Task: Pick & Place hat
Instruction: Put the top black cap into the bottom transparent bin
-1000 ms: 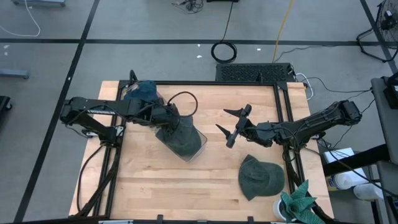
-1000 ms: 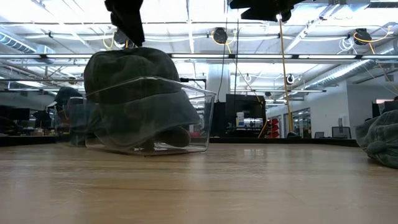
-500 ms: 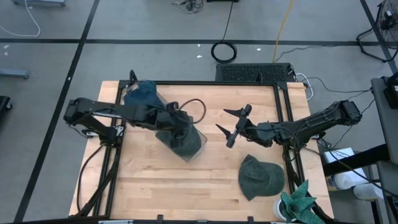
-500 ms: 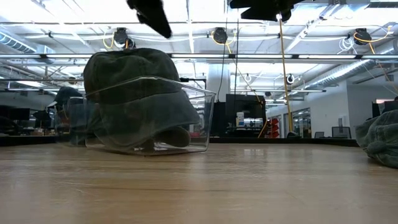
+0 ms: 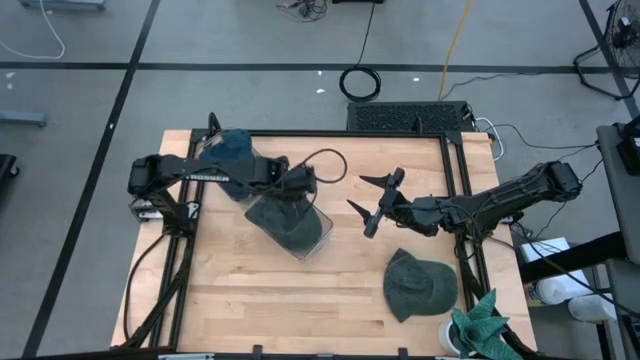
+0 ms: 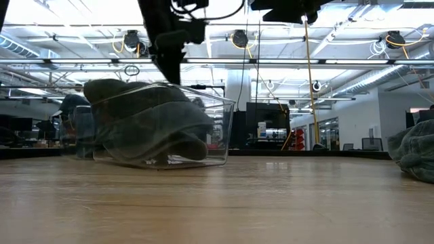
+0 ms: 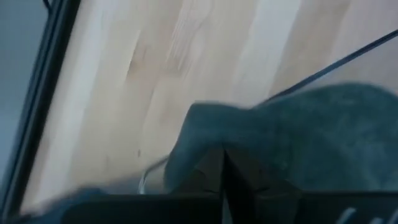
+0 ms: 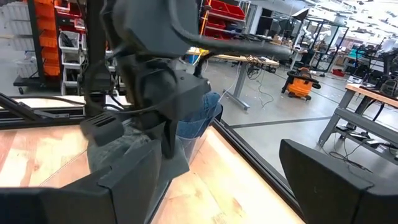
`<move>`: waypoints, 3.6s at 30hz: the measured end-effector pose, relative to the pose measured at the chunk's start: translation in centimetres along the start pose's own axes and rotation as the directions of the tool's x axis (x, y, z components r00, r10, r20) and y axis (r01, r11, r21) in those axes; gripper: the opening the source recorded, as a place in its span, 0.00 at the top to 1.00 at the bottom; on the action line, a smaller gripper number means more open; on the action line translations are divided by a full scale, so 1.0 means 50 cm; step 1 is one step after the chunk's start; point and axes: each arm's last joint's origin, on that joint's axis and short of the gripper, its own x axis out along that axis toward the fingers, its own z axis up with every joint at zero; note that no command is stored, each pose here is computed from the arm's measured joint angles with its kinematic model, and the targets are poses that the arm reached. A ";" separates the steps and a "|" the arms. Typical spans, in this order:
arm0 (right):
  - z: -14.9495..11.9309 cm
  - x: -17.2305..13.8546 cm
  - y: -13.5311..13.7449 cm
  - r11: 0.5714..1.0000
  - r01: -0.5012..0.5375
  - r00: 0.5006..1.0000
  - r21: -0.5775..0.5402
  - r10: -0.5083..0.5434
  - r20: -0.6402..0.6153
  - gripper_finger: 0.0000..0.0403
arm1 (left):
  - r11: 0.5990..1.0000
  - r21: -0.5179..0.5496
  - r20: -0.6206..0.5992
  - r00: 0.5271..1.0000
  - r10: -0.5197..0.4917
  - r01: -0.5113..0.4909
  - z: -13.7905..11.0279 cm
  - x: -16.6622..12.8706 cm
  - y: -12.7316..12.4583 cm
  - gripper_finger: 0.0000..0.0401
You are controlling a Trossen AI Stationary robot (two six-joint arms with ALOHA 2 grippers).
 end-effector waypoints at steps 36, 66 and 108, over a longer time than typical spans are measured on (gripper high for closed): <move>-0.001 0.000 0.000 1.000 0.000 1.000 -0.001 0.000 -0.004 0.22 | 0.990 0.126 -0.011 0.998 -0.056 0.057 0.005 0.036 -0.061 0.99; -0.001 0.000 0.000 1.000 0.000 1.000 -0.003 0.000 -0.004 0.22 | 0.996 -0.004 0.088 0.992 -0.090 0.091 -0.040 -0.118 -0.004 0.99; -0.001 0.000 0.000 1.000 0.000 1.000 0.005 0.000 -0.004 0.22 | 0.962 -0.031 0.204 0.944 -0.259 0.270 -0.099 -0.051 -0.070 1.00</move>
